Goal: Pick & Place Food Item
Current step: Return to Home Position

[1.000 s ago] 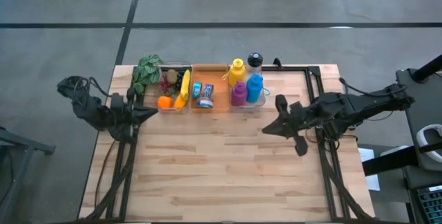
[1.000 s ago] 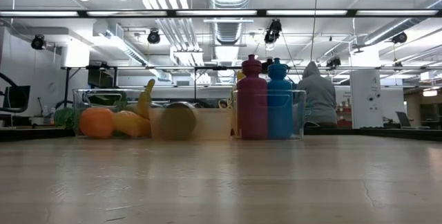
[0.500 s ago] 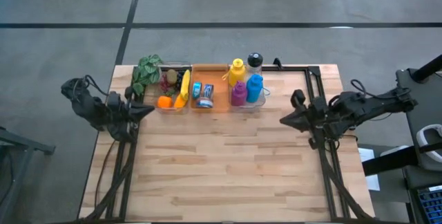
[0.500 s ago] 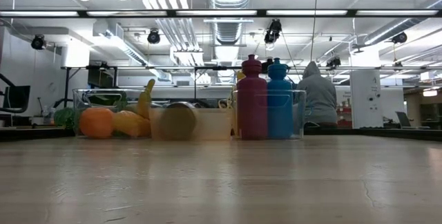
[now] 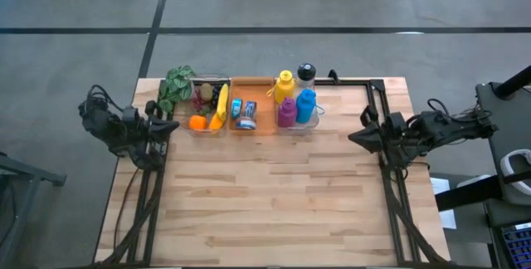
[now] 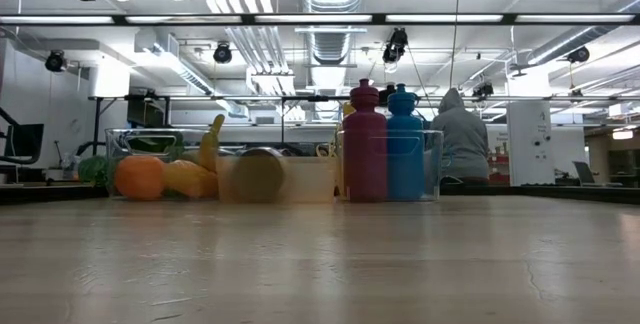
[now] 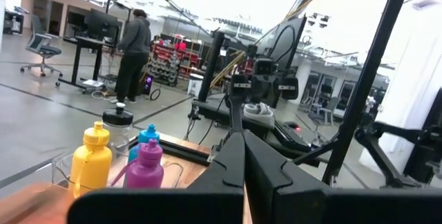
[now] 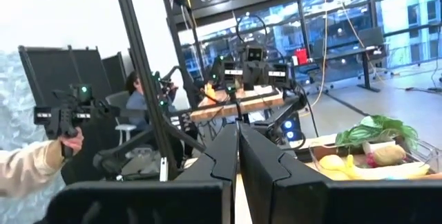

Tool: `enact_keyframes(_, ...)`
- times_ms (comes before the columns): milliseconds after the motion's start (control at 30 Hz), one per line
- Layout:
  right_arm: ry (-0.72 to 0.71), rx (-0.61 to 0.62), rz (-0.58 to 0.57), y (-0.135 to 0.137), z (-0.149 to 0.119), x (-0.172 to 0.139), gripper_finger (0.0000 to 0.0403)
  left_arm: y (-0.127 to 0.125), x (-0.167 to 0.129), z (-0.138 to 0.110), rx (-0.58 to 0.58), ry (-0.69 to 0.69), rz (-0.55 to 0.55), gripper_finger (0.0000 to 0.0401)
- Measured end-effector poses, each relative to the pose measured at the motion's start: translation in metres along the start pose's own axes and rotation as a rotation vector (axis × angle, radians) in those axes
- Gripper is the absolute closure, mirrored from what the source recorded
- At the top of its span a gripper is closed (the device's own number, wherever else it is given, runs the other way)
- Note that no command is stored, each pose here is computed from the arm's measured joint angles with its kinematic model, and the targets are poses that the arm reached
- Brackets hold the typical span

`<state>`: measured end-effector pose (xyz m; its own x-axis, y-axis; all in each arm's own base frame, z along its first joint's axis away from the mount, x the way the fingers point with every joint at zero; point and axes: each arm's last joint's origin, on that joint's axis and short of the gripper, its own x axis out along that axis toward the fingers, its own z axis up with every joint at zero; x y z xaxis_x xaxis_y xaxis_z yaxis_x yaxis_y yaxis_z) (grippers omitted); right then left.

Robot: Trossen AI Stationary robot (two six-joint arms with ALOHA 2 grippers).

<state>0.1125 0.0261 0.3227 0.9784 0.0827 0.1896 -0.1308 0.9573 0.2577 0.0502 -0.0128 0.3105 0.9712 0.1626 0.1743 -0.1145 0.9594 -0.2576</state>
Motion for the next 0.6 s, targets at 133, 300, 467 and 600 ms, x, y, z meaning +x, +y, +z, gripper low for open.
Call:
enact_keyframes(133, -0.032, 0.010, -0.020, -0.003, -0.002, -0.010, 0.0390, 0.005, -0.005, -0.005, -0.014, -0.013, 0.000, 0.0401)
enact_keyframes(300, -0.079, 0.020, -0.029, -0.007, -0.004, -0.023, 0.0390, 0.012, -0.010, -0.014, -0.015, -0.034, -0.002, 0.0401)
enact_keyframes(467, -0.119, 0.028, -0.044, -0.011, -0.009, -0.034, 0.0390, 0.013, -0.010, -0.022, 0.005, -0.031, 0.001, 0.0401)
enact_keyframes(600, -0.155, 0.034, -0.048, -0.013, -0.011, -0.043, 0.0390, 0.013, -0.010, -0.023, 0.012, -0.028, -0.001, 0.0400)
